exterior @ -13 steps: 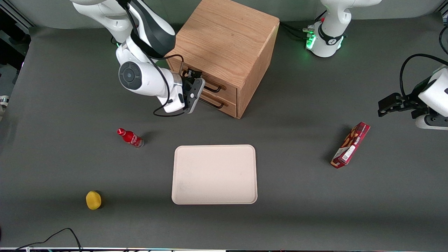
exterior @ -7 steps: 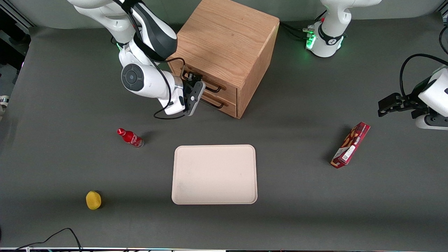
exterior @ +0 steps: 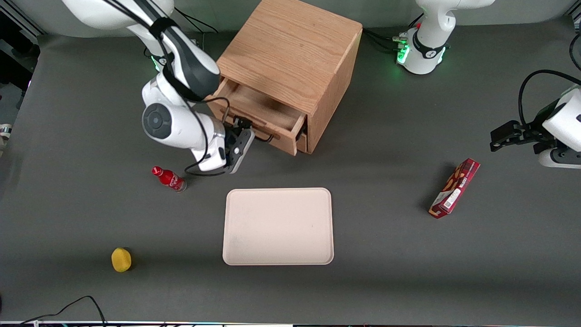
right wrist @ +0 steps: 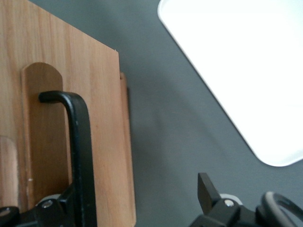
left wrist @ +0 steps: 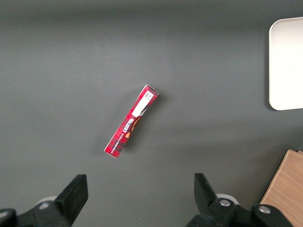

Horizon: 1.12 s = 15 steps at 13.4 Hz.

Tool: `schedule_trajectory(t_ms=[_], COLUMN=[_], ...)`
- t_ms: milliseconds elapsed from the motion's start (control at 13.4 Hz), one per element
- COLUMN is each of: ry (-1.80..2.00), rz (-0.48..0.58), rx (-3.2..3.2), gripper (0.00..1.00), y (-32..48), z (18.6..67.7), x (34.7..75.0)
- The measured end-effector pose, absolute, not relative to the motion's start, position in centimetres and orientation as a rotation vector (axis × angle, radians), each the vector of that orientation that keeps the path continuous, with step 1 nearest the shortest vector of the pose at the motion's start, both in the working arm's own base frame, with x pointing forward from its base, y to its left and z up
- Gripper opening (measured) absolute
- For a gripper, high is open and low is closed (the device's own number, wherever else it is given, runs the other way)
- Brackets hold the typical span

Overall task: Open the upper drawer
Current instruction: 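Pull the upper drawer outward from the cabinet with the right gripper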

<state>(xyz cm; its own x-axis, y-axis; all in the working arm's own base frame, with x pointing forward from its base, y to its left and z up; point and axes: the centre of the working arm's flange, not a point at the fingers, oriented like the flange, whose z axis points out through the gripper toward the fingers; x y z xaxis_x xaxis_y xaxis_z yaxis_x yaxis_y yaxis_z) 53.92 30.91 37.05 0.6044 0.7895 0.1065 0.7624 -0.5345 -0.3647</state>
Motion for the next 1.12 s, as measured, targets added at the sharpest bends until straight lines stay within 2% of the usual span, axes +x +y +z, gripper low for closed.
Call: schedule_trajectory(t_ms=[374,1121], ry=[-1.251,-1.348], rz=[0.118,0.035], rx=[-2.475,-2.490], gripper=[1.00,1.00], y=[28.7,22.6], z=[38.4,37.9], x=[58.1,64.4])
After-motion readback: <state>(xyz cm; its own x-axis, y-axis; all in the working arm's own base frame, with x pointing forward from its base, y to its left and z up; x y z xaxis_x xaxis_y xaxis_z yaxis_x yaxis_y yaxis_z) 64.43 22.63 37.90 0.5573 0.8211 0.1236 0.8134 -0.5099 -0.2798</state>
